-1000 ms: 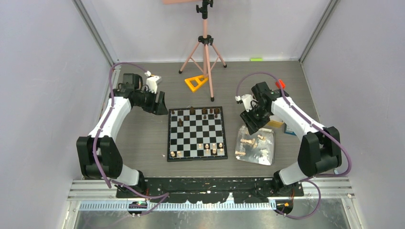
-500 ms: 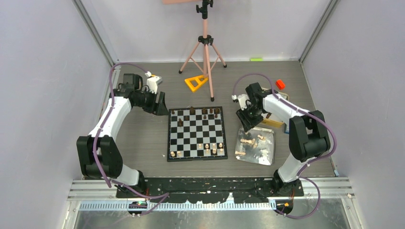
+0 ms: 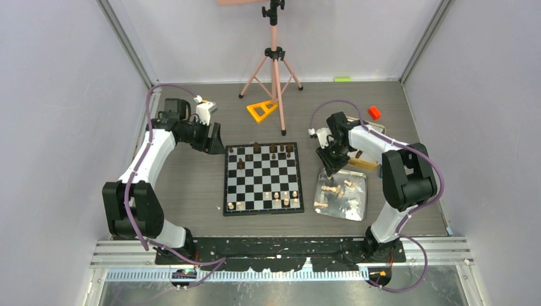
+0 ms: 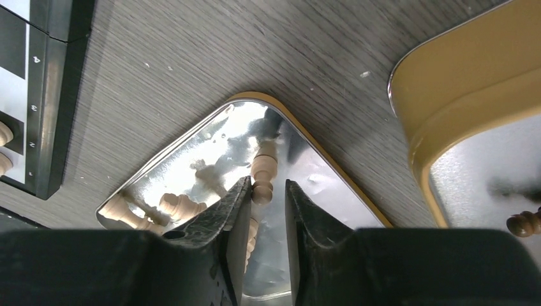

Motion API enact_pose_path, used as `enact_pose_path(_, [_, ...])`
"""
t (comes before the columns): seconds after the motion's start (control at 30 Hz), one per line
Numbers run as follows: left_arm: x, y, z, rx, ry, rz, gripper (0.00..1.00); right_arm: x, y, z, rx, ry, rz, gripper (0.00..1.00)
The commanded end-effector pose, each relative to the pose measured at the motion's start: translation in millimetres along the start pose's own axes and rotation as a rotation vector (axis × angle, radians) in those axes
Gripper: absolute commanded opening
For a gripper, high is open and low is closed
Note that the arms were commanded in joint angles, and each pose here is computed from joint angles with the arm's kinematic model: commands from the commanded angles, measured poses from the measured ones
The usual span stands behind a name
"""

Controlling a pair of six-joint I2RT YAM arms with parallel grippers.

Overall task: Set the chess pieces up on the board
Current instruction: Pick up the chess piece from the storage box, then place the chess piece on the chessboard.

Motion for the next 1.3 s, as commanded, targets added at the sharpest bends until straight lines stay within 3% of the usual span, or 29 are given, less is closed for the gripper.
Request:
enact_pose_path(0.0, [-10, -2, -5, 0.019, -0.031, 0.021, 0.66, -7, -1, -3, -0.013, -0.031, -0.003, 0.27])
enact_pose_path(0.23, [-10, -2, -5, 0.016, -0.031, 0.023, 0.66, -14, 2, -22, -0.026, -0.064, -0.012, 0.08])
enact_pose_path(0.37, [-10, -2, -6, 0.01, -0.032, 0.024, 0.66, -19, 6, -40, -0.035, -0.08, -0.029, 0.04])
enact_pose_path(0.57, [-11, -1, -6, -0.001, -0.031, 0.02, 0.67, -36, 31, -63, -0.051, -0.096, -0.153, 0.03])
enact_pose_path(0.97, [-13, 16, -15, -0.188, -0.06, 0.002, 0.68, -96, 149, -77, -0.129, -0.099, -0.633, 0.03])
enact_pose_path(1.27, [-7, 46, -44, -0.317, -0.142, -0.125, 0.7, -135, 194, -53, -0.129, -0.068, -0.749, 0.03])
Point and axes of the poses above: each gripper's point midway between its finger pads, its own z axis out along the fingers, its own y axis along the line the jaws close on, x = y × z, the point moved 9 cm from there along -z, back along the fingers, and after that the axes turned 10 degrees about -z, right-handed, at the moved point
